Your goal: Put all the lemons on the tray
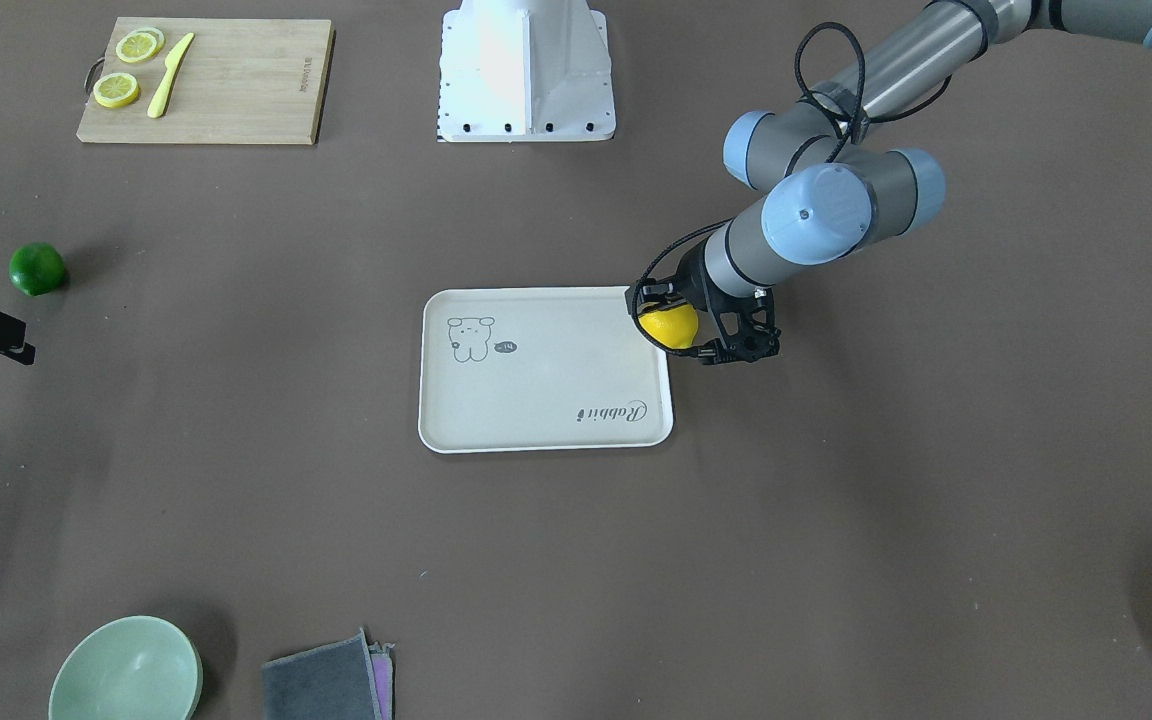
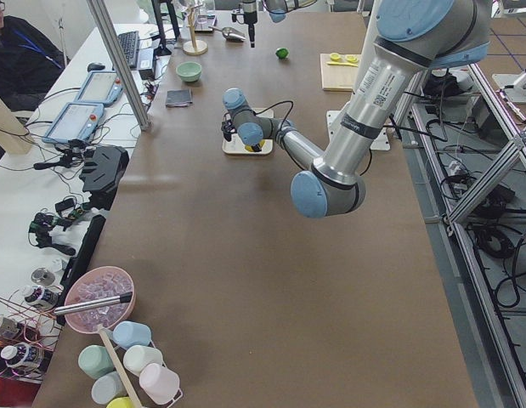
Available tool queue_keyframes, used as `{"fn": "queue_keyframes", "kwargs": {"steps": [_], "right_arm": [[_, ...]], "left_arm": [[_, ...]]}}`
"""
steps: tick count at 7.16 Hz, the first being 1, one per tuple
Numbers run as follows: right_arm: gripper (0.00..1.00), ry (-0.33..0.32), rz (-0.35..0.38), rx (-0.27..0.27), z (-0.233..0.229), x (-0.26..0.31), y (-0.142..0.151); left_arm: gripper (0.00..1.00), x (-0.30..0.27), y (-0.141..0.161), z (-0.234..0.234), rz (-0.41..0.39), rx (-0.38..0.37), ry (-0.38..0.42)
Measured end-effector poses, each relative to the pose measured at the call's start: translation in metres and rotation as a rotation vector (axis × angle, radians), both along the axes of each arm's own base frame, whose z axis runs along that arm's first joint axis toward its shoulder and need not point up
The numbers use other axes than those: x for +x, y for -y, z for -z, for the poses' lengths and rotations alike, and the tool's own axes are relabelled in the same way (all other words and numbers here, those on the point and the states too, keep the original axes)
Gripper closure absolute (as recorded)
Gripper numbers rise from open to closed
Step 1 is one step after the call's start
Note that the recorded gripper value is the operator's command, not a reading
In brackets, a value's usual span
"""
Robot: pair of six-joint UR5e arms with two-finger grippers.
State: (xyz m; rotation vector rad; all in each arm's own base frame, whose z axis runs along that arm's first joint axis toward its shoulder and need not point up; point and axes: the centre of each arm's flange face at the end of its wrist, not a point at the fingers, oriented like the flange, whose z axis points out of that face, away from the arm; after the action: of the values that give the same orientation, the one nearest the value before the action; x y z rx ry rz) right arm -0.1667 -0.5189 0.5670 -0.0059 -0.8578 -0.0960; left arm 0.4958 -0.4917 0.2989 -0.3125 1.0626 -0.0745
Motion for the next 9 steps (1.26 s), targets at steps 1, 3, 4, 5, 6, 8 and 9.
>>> {"fn": "queue_keyframes", "kwargs": {"steps": [1,3,4,5,6,8,9], "right_arm": [[0.0,0.0,0.002,0.001,0.0,-0.001,0.0],[0.0,0.0,0.003,0.001,0.0,-0.002,-0.001],[0.0,0.0,0.004,0.0,0.0,-0.003,-0.001],[0.0,0.0,0.006,0.001,0.001,-0.003,-0.001],[0.0,0.001,0.007,0.003,0.002,-0.005,0.0],[0.0,0.004,0.007,0.006,0.006,-0.008,0.003],[0.0,0.005,-0.001,0.001,0.011,-0.012,0.005]], "left_arm": [[0.47,0.009,-0.004,0.006,-0.004,-0.007,-0.001],[0.02,0.023,-0.003,0.017,-0.007,-0.008,-0.003],[0.02,0.026,-0.001,0.02,-0.007,-0.009,-0.003],[0.02,0.027,0.0,0.023,-0.006,-0.008,-0.004],[0.02,0.025,0.002,0.025,-0.002,-0.005,-0.007],[0.02,-0.005,0.029,0.027,0.049,-0.003,-0.011],[0.02,-0.036,0.056,0.023,0.094,0.011,-0.01]]}}
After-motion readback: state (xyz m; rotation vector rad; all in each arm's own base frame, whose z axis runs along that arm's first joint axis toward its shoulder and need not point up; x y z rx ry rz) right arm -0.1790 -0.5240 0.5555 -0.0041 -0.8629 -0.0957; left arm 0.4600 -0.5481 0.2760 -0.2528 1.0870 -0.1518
